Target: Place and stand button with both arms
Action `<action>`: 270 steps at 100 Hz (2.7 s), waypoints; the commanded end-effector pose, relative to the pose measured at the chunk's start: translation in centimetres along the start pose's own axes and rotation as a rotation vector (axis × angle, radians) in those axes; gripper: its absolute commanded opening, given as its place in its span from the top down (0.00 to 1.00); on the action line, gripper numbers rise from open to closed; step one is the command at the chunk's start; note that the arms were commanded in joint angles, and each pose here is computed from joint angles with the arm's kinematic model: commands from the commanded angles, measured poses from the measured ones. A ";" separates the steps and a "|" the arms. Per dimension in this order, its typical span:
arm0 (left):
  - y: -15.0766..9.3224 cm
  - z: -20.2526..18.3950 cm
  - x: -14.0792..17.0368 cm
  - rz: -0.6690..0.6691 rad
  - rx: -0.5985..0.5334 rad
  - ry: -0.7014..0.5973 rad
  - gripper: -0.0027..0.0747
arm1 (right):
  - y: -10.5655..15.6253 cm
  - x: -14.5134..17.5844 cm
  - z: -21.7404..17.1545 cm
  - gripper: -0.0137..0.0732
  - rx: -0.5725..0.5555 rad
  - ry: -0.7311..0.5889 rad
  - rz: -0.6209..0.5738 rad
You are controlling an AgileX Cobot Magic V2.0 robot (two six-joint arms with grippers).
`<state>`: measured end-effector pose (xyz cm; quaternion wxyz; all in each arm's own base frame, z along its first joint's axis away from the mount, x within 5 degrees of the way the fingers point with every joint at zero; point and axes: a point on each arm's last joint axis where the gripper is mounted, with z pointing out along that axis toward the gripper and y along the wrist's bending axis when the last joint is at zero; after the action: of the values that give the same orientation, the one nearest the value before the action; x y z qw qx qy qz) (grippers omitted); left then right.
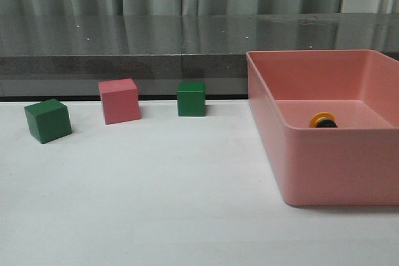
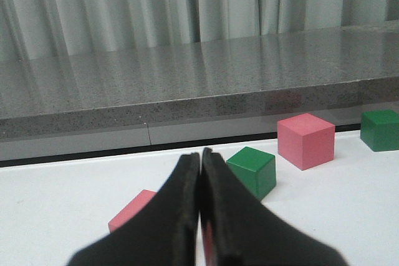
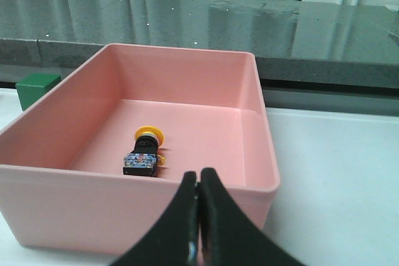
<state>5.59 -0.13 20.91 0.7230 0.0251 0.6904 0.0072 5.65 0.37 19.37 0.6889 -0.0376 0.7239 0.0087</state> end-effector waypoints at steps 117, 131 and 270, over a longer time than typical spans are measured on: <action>0.0 -0.2 0.1 -0.012 0.000 -0.082 0.99 | -0.1 -11.2 -0.3 0.92 -0.038 0.177 0.091; 0.0 -0.2 0.1 -0.012 0.000 -0.082 0.99 | 0.1 -14.4 2.2 0.92 -0.065 0.430 0.104; 0.0 -0.2 0.1 -0.012 0.000 -0.082 0.99 | 4.3 -8.3 27.8 0.25 -0.200 0.813 0.071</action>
<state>5.59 -0.13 20.91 0.7230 0.0251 0.6904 0.0072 32.27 6.65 25.27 0.3098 -0.0740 0.9436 0.0908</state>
